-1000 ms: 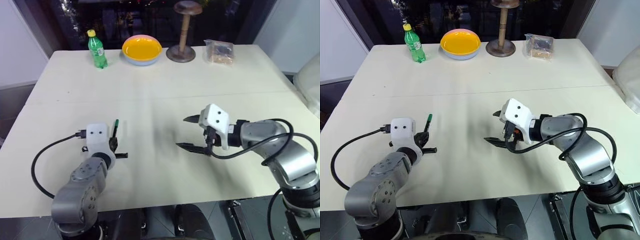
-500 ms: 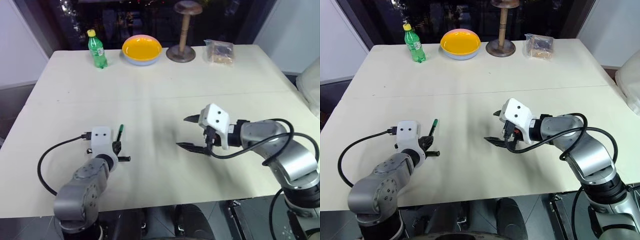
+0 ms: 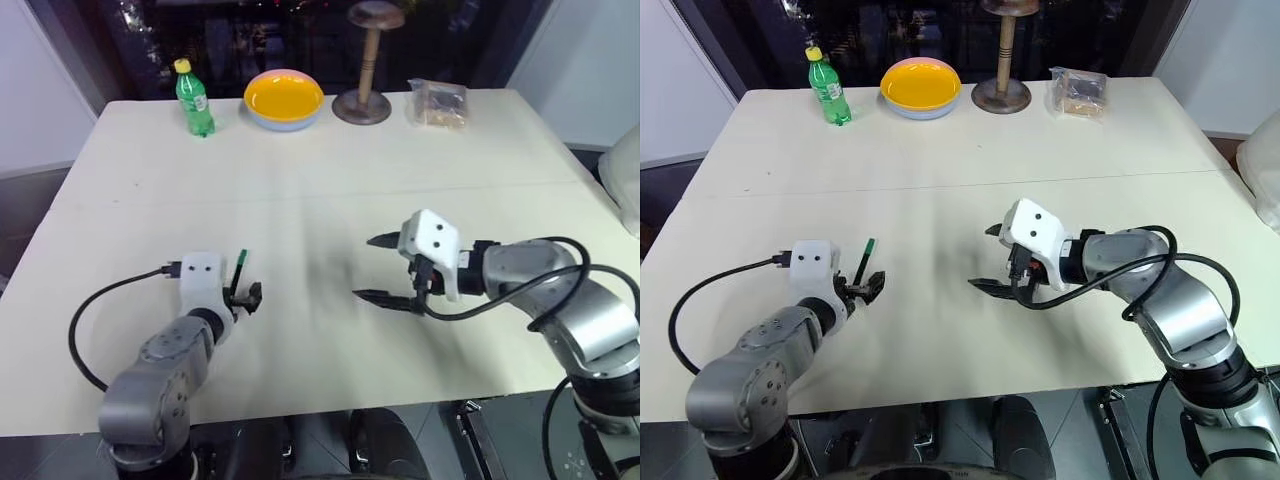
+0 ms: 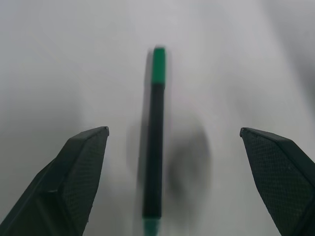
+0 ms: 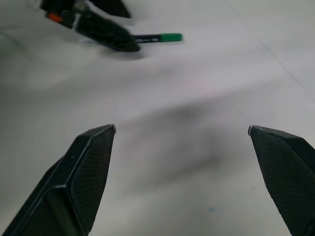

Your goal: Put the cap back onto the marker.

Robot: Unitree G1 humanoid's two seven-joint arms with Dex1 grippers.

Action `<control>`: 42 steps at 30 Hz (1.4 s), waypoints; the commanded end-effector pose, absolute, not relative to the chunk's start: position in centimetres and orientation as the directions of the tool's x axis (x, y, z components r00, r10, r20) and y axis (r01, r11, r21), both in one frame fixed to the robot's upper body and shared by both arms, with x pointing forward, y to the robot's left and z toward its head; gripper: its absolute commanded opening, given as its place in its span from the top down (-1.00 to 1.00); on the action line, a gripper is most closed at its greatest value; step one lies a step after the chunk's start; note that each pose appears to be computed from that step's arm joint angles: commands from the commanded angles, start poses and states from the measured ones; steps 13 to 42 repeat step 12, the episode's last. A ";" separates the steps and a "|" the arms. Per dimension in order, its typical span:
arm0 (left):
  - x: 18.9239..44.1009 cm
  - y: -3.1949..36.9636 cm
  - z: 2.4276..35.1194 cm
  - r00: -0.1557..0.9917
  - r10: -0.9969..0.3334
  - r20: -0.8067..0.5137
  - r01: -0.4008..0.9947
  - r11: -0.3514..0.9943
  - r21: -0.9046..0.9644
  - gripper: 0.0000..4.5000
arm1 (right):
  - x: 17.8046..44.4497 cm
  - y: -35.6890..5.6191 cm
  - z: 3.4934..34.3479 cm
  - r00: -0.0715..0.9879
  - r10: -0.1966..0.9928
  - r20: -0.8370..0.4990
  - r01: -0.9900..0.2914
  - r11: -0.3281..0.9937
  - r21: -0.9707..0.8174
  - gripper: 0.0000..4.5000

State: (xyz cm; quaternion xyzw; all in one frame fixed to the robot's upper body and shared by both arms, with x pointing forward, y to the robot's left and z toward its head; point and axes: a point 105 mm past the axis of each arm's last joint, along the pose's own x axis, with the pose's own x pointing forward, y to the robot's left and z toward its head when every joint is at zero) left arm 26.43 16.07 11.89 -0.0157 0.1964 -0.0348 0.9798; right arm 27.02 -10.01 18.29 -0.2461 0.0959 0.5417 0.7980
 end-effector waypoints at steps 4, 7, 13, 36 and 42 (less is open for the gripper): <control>25.5 17.1 15.7 0.973 -0.075 -0.219 0.088 0.995 0.050 -0.97 | 27.0 -10.5 20.7 0.331 0.859 -0.391 -0.927 0.220 -0.303 -1.00; 25.3 17.5 16.1 0.977 -0.075 -0.201 0.088 0.995 0.056 -0.97 | 27.5 -11.0 21.3 0.323 0.862 -0.391 -0.928 0.208 -0.309 -1.00; 24.7 18.0 16.3 0.979 -0.068 -0.191 0.074 0.997 0.026 -0.97 | 28.4 -11.7 21.9 0.320 0.857 -0.404 -0.924 0.189 -0.331 -1.00; 24.7 18.0 16.3 0.979 -0.068 -0.191 0.074 0.997 0.026 -0.97 | 28.4 -11.7 21.9 0.320 0.857 -0.404 -0.924 0.189 -0.331 -1.00; 24.7 18.0 16.3 0.979 -0.068 -0.191 0.074 0.997 0.026 -0.97 | 28.4 -11.7 21.9 0.320 0.857 -0.404 -0.924 0.189 -0.331 -1.00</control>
